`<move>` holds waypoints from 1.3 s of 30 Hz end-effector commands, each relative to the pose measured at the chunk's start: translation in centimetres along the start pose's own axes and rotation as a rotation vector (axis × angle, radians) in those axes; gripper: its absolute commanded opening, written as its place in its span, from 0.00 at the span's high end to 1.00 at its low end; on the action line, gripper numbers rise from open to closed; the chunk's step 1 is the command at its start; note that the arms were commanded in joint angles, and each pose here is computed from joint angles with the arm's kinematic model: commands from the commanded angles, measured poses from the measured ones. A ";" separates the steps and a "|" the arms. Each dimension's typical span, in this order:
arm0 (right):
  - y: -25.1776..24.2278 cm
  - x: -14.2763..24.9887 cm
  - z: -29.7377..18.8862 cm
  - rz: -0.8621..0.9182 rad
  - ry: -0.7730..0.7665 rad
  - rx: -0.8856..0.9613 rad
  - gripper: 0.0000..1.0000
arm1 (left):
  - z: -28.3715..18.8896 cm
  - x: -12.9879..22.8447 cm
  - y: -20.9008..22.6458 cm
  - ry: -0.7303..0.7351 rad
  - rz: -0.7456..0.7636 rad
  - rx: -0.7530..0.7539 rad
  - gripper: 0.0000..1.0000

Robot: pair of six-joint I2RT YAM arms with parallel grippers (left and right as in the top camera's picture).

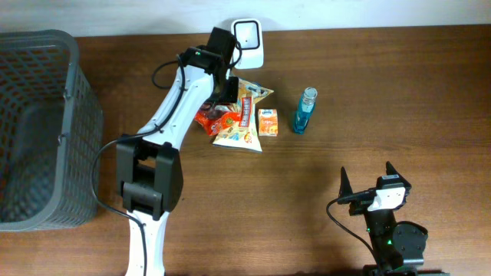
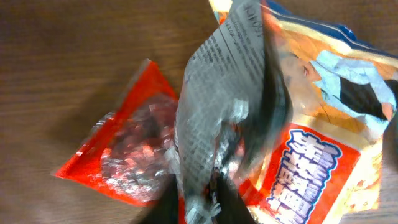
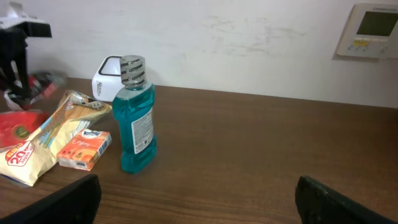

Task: Scan the item barcode
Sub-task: 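Pick the last small item from the basket with the left gripper, drop by scanner, then reach the right gripper to the mouthwash bottle and grasp it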

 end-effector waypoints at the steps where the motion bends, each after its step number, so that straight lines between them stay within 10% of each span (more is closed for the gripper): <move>1: 0.1 0.3 0.0 -0.007 0.004 0.000 0.02 | -0.6 0.2 -1.3 0.014 0.019 0.063 0.05; 12: 0.1 0.3 0.0 -0.007 0.004 0.000 0.02 | -22.9 -2.3 4.6 -0.308 -0.091 0.047 0.01; 36: -0.1 0.2 0.0 -0.007 0.002 0.011 0.02 | -22.0 -0.5 13.4 -0.192 -0.333 -0.114 0.01; 39: 2.8 -3.2 -0.6 -0.039 -0.187 -0.235 0.02 | -22.0 -0.5 13.3 -0.193 -0.332 -0.114 0.01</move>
Point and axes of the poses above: each gripper's point midway between its finger pads, its own z axis out along the fingers, its own y axis along the line the jaws close on, x = y × z, the point moved 5 cm from there along -z, back along the fingers, and after that the axes turned 3 degrees about -z, right-handed, at the moved point
